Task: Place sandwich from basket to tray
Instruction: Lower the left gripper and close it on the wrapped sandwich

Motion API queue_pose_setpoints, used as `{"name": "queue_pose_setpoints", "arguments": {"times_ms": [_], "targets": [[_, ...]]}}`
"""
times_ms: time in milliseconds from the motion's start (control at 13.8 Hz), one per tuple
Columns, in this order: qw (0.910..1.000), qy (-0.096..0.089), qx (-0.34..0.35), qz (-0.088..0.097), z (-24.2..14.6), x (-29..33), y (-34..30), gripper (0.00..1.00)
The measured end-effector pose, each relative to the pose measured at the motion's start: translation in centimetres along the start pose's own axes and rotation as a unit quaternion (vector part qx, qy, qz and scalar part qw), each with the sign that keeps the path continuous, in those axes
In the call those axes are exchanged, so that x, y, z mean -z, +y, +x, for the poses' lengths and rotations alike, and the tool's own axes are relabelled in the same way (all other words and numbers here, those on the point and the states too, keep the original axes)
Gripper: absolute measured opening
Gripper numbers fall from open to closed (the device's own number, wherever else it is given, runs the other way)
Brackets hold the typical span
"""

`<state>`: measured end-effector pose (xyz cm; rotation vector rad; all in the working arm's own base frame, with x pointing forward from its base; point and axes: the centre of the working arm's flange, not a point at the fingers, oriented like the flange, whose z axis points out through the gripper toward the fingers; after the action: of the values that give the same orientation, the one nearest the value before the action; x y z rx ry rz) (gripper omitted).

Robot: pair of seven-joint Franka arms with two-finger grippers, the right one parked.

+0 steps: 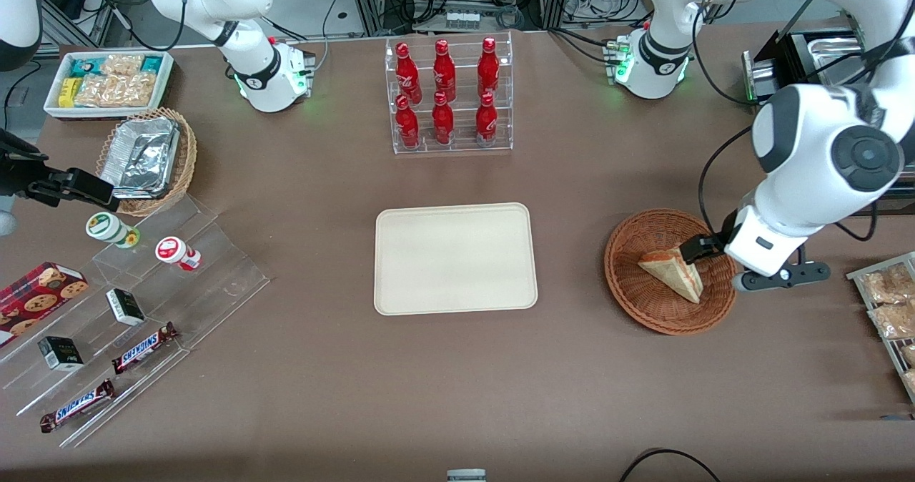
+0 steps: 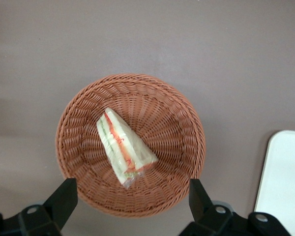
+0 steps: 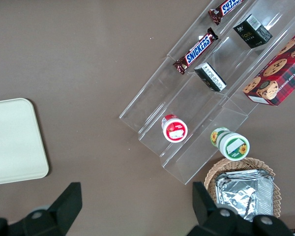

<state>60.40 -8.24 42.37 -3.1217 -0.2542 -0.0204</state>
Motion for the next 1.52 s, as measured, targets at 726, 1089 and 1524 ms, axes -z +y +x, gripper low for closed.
{"name": "queue_pose_setpoints", "arguments": {"times_ms": [726,1089,1524], "targets": [[0.9852,0.033,0.167,-0.014,-4.4,-12.1,-3.9,1.0],[0.9689,0.031,0.245,-0.016,-4.6,-12.7,-4.0,1.0],[0.961,0.025,0.275,-0.014,-4.8,-14.7,-3.5,1.0]]}}
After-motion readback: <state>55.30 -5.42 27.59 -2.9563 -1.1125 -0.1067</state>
